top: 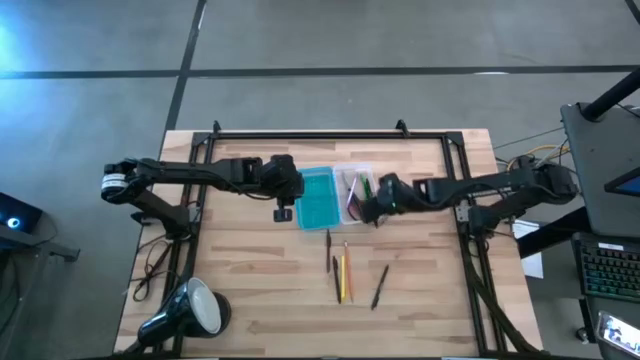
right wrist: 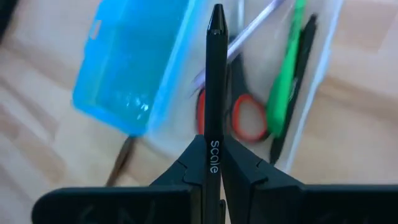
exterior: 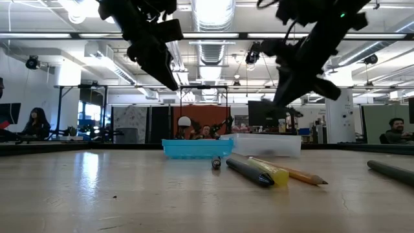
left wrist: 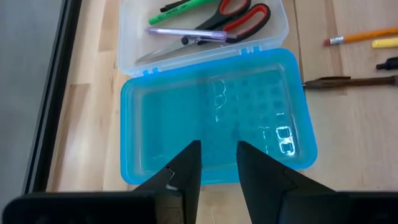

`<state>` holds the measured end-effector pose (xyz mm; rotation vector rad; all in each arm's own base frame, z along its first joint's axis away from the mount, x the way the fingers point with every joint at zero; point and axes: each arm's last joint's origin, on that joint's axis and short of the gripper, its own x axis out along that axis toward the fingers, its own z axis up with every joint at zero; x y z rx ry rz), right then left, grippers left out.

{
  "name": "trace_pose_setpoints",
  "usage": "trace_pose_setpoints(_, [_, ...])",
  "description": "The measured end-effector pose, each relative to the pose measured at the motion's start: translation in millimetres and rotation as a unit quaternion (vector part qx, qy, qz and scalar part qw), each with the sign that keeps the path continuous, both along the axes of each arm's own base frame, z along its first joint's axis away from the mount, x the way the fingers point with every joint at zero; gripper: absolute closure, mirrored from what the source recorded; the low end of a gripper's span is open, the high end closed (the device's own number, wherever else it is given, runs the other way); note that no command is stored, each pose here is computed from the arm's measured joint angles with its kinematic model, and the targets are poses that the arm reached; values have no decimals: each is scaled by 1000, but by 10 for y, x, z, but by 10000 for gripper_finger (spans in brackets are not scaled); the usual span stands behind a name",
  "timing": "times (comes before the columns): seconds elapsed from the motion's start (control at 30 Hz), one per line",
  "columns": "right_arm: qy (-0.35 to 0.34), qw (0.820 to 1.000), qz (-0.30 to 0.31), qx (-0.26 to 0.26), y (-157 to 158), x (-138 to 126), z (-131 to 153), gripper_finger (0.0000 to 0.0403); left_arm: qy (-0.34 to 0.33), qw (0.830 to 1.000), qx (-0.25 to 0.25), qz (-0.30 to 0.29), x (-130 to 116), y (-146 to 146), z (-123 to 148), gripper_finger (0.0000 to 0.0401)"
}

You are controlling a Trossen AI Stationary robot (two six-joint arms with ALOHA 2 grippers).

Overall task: Pick & place school supplies into a supply box
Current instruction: Put the black pen into the blue supply box

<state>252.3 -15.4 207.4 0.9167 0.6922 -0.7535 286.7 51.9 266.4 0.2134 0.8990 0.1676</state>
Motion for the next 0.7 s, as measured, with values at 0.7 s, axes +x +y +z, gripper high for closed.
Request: trace_pose_setpoints(0.7, [-25, 999, 13, -14, -693, 278, -110, 381, -18, 997, -48, 61, -1, 2, 0, 314])
